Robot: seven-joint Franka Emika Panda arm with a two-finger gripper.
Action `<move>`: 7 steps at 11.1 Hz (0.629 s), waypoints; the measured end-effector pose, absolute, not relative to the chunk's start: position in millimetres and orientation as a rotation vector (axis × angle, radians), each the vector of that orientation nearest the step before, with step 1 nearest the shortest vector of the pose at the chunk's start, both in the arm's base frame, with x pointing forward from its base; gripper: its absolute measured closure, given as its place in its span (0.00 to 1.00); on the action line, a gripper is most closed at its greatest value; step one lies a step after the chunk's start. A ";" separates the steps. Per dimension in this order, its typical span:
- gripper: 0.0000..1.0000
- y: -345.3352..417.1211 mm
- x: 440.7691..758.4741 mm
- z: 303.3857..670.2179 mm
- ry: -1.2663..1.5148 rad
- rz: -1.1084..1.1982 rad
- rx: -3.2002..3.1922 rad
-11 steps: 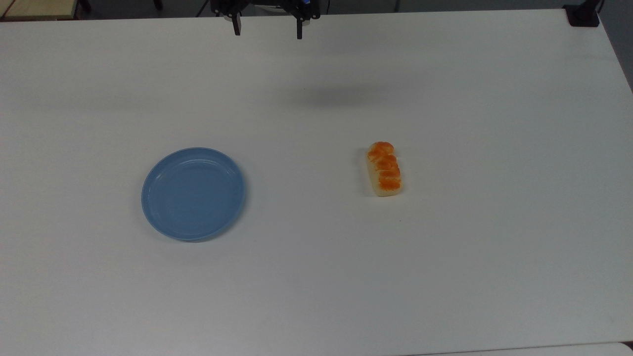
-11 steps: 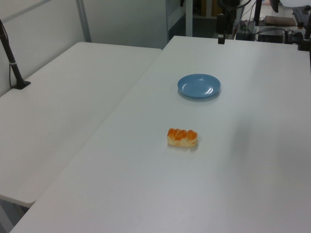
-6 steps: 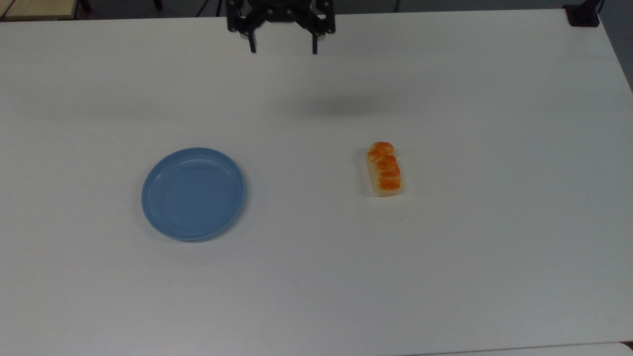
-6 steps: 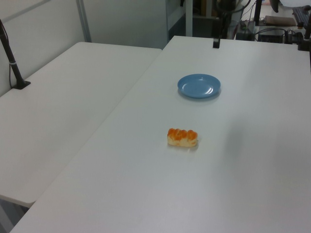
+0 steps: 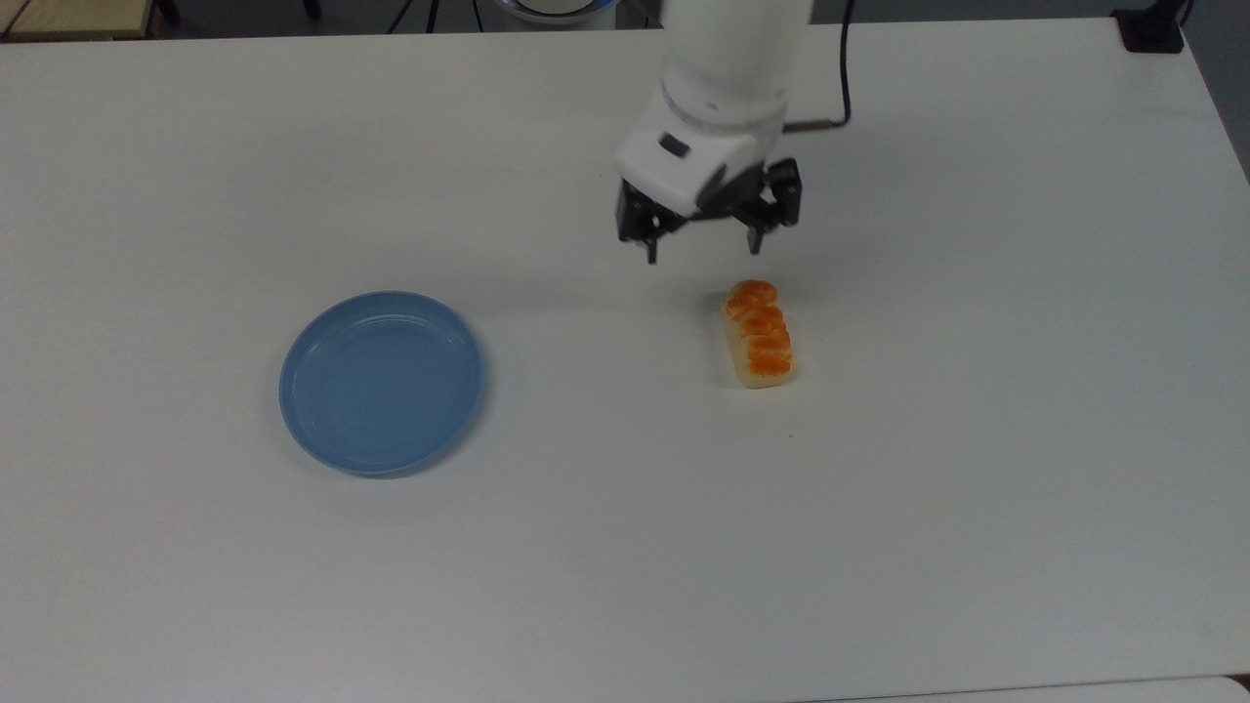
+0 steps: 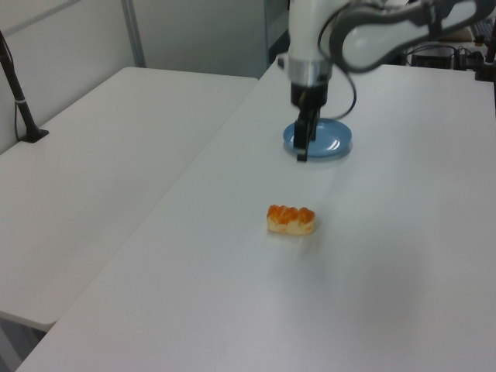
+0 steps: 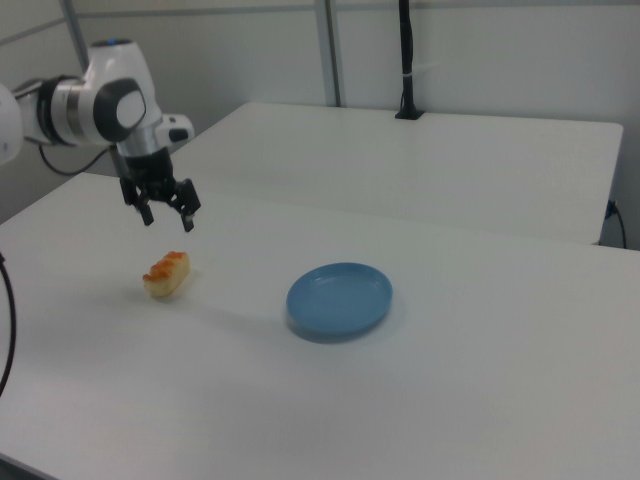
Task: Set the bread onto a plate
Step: 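Lower the open gripper down over the orange-topped bread roll, then close the gripper around the bread roll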
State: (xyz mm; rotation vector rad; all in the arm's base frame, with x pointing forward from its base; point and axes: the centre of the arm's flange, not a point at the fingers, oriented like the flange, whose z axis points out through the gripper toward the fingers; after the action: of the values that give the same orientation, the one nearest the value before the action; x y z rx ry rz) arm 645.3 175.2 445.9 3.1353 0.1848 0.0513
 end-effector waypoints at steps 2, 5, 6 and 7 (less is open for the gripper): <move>0.00 216.5 647.9 399.7 0.197 0.038 3.133; 0.00 241.0 649.2 364.1 0.226 0.034 3.130; 0.00 240.5 652.0 353.7 0.223 0.037 3.130; 0.00 238.4 654.0 345.2 0.217 0.031 3.128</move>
State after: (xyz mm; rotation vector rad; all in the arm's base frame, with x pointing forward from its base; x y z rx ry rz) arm 654.0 238.4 345.2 3.1275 0.2167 0.0307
